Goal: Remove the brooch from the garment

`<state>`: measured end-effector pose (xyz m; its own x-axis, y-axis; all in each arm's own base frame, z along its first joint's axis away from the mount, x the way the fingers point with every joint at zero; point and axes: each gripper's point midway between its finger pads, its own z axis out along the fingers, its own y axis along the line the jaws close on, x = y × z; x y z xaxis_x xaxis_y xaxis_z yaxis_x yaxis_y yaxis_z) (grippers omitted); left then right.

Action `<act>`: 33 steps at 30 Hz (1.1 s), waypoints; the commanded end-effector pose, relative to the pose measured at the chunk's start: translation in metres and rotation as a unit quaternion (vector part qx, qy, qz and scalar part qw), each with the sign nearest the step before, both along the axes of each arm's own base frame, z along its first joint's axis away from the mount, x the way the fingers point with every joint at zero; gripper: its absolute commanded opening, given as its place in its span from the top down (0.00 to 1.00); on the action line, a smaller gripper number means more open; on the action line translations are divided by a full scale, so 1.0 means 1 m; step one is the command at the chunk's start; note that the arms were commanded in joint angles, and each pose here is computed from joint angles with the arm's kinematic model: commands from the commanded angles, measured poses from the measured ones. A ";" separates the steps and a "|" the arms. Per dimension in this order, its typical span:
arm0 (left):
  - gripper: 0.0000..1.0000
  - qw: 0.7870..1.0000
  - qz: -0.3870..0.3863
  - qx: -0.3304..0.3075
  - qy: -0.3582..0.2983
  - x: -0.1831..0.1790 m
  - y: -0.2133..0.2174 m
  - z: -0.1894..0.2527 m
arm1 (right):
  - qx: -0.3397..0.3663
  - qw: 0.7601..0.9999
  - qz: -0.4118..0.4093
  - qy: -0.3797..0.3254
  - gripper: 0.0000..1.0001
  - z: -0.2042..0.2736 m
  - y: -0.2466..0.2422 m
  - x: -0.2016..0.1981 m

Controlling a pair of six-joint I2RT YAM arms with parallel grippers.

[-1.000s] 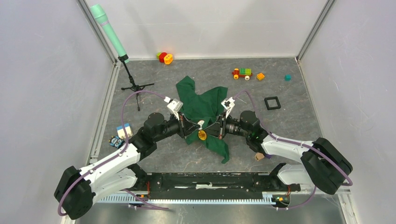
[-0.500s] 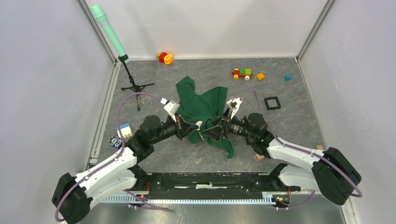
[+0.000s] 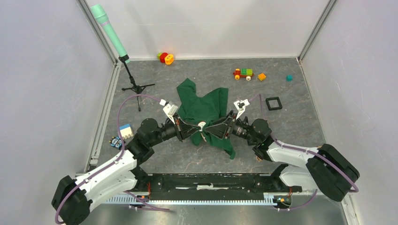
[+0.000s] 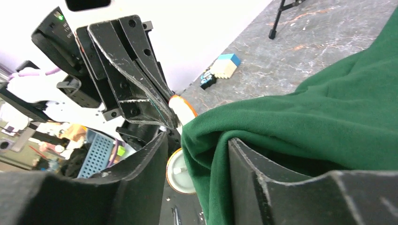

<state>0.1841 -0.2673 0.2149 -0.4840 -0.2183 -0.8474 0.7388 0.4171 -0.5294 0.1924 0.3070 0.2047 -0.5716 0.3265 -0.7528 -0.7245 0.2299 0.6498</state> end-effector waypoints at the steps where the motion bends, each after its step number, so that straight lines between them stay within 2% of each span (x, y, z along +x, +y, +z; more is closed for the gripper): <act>1: 0.98 0.998 -0.025 -0.047 -0.033 -0.008 -0.005 0.030 | 0.079 0.997 0.012 -0.011 0.51 0.035 0.001 -0.004; 7: 0.98 0.998 -0.026 -0.044 -0.038 -0.008 -0.004 0.030 | 0.089 0.996 0.016 0.000 0.63 0.036 0.003 -0.002; 16: 0.98 0.998 -0.029 -0.041 -0.041 -0.009 -0.005 0.029 | 0.073 0.997 0.023 0.009 0.73 0.027 0.009 0.001; 33: 0.98 0.998 -0.049 -0.027 -0.034 -0.007 -0.014 0.019 | 0.015 1.000 -0.003 0.026 0.77 0.001 0.018 0.018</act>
